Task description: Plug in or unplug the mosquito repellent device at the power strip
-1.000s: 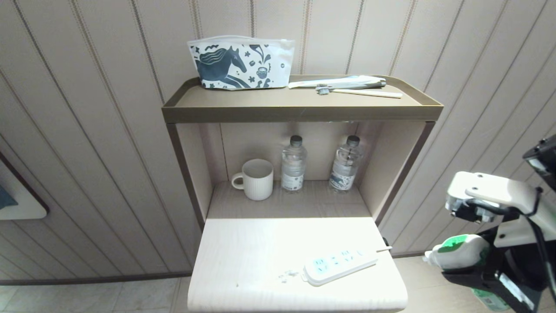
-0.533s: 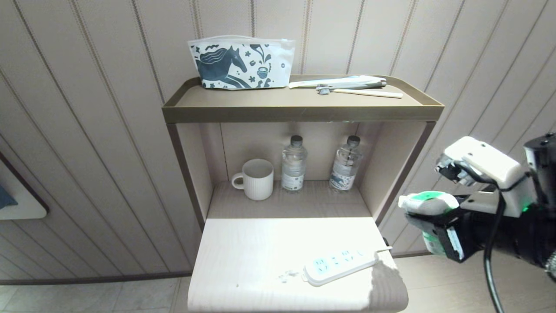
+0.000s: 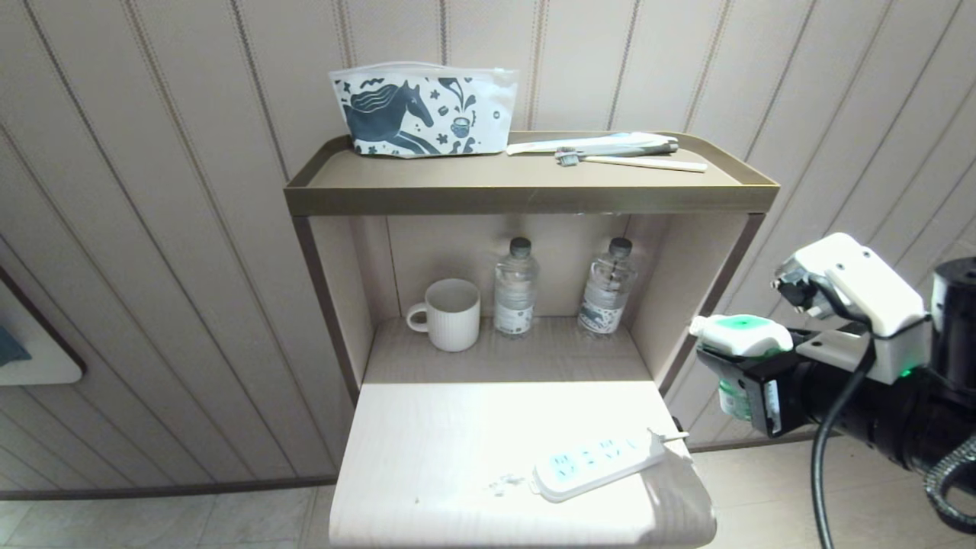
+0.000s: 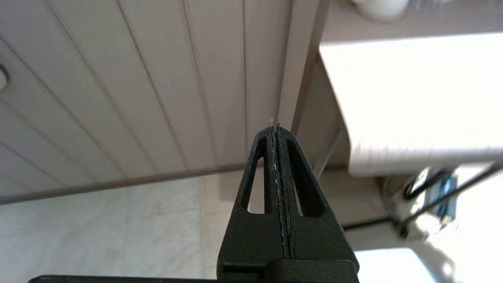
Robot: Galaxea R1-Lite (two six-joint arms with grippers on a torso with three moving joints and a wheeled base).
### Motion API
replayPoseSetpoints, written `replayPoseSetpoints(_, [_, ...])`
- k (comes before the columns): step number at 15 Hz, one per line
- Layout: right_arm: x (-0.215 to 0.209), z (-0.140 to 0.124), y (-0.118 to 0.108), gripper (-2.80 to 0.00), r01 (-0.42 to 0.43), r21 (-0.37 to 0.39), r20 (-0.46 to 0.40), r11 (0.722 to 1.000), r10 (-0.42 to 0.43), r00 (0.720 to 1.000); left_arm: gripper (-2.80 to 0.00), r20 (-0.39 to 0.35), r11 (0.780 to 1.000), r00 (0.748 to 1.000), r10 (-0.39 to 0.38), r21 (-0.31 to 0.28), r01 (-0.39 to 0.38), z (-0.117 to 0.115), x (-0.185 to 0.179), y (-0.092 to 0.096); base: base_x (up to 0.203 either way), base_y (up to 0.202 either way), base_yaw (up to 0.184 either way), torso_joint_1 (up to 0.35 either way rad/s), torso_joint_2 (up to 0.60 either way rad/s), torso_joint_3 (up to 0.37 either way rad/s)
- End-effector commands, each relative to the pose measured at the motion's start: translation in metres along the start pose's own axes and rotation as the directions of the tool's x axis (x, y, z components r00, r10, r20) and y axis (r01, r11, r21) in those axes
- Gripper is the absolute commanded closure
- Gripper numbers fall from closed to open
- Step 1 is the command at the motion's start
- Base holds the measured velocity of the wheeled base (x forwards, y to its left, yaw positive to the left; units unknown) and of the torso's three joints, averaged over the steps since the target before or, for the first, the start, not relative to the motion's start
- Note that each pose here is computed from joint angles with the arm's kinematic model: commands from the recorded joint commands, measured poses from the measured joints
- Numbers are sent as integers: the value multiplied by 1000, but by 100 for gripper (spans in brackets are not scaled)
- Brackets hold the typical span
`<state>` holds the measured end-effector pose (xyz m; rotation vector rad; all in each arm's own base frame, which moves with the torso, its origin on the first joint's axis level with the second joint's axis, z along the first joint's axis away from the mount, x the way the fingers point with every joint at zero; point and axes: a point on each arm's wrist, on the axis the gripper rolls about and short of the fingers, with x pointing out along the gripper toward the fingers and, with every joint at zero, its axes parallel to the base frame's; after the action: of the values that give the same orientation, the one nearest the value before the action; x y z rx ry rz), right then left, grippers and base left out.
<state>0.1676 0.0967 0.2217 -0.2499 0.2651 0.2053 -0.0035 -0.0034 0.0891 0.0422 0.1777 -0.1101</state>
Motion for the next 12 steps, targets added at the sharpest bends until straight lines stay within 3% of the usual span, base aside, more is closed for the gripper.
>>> replayPoseSetpoints(1, [2, -3, 1, 0, -1, -4, -14, 1000, 1, 1000, 0, 65, 1000, 998, 3, 20, -4, -6, -13, -1, 0, 0, 0, 0, 0, 0])
replayPoseSetpoints(4, [4, -4, 3, 0, -5, 8, -11, 1000, 5, 1000, 0, 181, 999, 983, 41, 15, -45, -11, -20, -1, 0, 0, 0, 0, 0, 0])
replayPoseSetpoints(5, [3, 0, 8, 0, -15, 34, 32, 999, 13, 999, 0, 194, 998, 979, 59, 10, -62, -14, -17, -1, 0, 0, 0, 0, 0, 0])
replayPoseSetpoints(7, [13, 0, 15, 0, 19, 71, 95, 997, -26, 995, 0, 131, 994, 986, 107, 10, -109, -21, -16, 0, 0, 0, 0, 0, 0, 0])
replayPoseSetpoints(12, [30, -27, 31, 0, 110, 85, 189, 990, -124, 974, 0, 144, 994, 984, 106, -7, -106, -20, -16, 0, 0, 0, 0, 0, 0, 0])
